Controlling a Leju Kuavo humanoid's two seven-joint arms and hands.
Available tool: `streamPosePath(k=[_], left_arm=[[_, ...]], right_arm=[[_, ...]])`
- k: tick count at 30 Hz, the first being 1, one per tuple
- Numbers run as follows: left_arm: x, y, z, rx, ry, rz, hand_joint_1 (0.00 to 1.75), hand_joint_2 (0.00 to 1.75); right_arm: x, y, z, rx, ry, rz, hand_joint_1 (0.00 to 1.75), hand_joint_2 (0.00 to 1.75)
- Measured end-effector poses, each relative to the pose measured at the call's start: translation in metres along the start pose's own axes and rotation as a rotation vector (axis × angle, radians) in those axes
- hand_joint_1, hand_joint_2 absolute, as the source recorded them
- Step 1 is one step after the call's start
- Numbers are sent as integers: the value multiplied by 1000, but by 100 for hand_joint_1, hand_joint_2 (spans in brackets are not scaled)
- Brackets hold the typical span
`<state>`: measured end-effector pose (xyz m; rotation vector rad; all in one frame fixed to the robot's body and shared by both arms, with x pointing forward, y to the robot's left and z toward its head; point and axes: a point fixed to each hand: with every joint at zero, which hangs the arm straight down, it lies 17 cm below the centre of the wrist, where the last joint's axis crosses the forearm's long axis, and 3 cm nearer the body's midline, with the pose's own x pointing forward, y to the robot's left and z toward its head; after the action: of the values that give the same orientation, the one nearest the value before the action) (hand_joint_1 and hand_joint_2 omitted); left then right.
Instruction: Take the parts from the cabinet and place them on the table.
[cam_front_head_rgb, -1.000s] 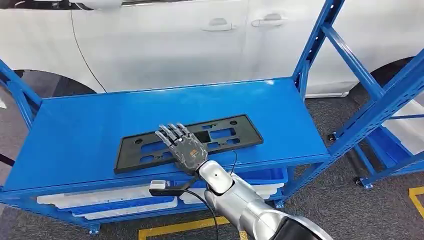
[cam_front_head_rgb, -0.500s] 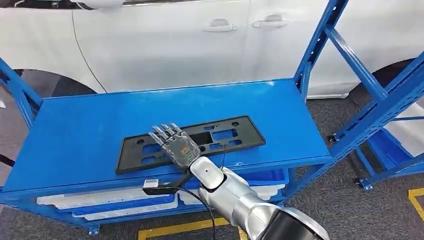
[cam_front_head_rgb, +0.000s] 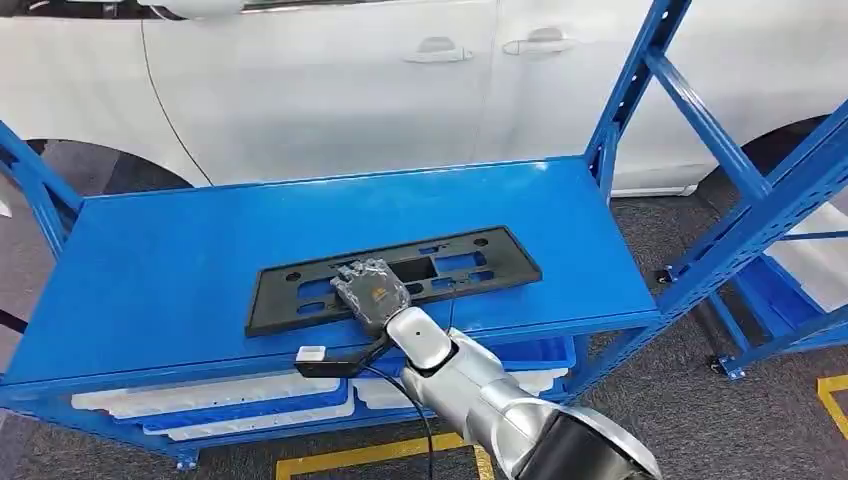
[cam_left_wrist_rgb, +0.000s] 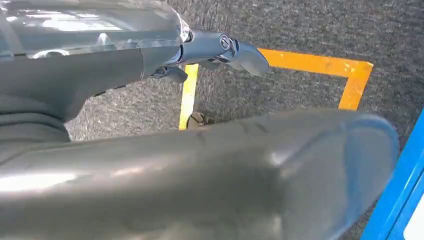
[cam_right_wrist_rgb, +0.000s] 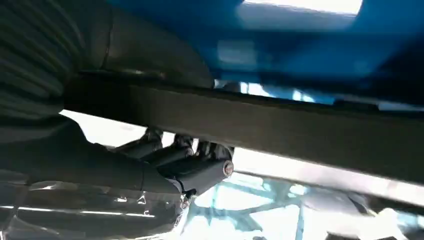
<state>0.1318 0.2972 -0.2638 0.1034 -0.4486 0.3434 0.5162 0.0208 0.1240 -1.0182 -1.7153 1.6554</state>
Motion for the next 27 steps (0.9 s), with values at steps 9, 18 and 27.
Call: streamPosePath(k=[9, 18, 27], left_arm=[[5, 2, -1, -8, -9, 2, 0, 0], [24, -7, 0, -52, -106, -5, 0, 175], [25, -8, 1, -61, -114, -26, 0, 175]], right_arm=[[-21, 10, 3, 48, 50, 10, 175, 175], [-36, 10, 4, 49, 76, 7, 175, 175], [-40, 8, 4, 33, 73, -19, 175, 175]])
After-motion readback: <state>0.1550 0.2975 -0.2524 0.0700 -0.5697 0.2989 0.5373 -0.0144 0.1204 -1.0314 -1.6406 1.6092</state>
